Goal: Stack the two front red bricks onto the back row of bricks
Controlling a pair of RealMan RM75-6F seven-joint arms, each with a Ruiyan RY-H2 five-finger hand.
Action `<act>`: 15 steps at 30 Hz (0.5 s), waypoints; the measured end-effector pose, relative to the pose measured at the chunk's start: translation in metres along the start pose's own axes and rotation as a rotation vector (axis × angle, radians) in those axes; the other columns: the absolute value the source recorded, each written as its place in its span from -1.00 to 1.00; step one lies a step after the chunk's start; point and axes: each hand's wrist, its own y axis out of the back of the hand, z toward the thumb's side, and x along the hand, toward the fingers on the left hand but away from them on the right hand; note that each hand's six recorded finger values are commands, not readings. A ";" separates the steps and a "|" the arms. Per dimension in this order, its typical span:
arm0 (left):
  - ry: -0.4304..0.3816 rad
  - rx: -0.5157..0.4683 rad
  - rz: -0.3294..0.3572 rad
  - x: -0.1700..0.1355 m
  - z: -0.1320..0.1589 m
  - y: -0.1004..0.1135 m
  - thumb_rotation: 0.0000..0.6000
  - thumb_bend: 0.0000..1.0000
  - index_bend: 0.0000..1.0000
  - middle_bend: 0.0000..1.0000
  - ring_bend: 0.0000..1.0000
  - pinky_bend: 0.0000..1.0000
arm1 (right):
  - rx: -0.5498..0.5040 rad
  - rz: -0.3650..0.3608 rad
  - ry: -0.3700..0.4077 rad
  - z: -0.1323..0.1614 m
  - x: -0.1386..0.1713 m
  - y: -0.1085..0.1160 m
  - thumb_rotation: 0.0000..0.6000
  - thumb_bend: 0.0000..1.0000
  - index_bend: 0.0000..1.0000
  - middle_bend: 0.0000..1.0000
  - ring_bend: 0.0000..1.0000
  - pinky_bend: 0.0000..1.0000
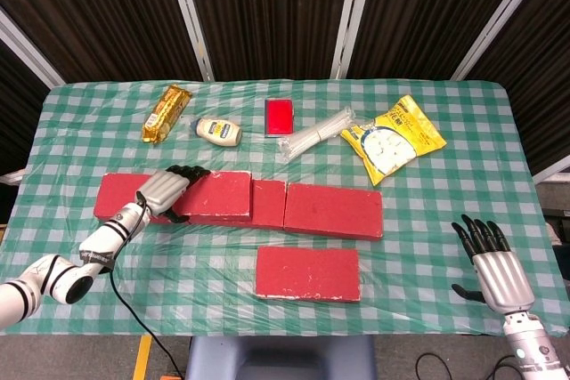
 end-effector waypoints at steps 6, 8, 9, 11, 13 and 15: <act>0.000 -0.003 -0.012 -0.001 0.000 0.000 1.00 -0.33 -0.63 0.22 -0.07 -0.15 | 0.002 0.002 -0.001 0.000 0.000 0.000 1.00 -0.74 -1.00 -1.00 -1.00 -1.00; -0.001 -0.003 -0.020 -0.002 0.000 -0.001 1.00 -0.32 -0.63 0.19 -0.12 -0.21 | 0.002 0.000 -0.003 0.000 0.000 0.000 1.00 -0.74 -1.00 -1.00 -1.00 -1.00; 0.000 -0.004 -0.023 -0.003 0.000 -0.001 1.00 -0.33 -0.63 0.15 -0.18 -0.26 | 0.001 -0.001 -0.004 0.000 0.000 0.000 1.00 -0.74 -1.00 -1.00 -1.00 -1.00; -0.001 -0.007 -0.028 -0.003 0.000 -0.002 1.00 -0.33 -0.64 0.06 -0.31 -0.39 | 0.002 0.000 -0.004 0.000 0.000 0.000 1.00 -0.74 -1.00 -1.00 -1.00 -1.00; -0.002 -0.008 -0.028 -0.004 0.000 -0.002 1.00 -0.33 -0.64 0.00 -0.40 -0.47 | 0.003 0.003 -0.003 0.000 0.001 -0.001 1.00 -0.74 -1.00 -1.00 -1.00 -1.00; -0.002 -0.005 -0.027 -0.004 -0.001 -0.001 1.00 -0.33 -0.64 -0.05 -0.46 -0.52 | 0.005 0.005 -0.002 0.001 0.001 -0.001 1.00 -0.74 -1.00 -1.00 -1.00 -1.00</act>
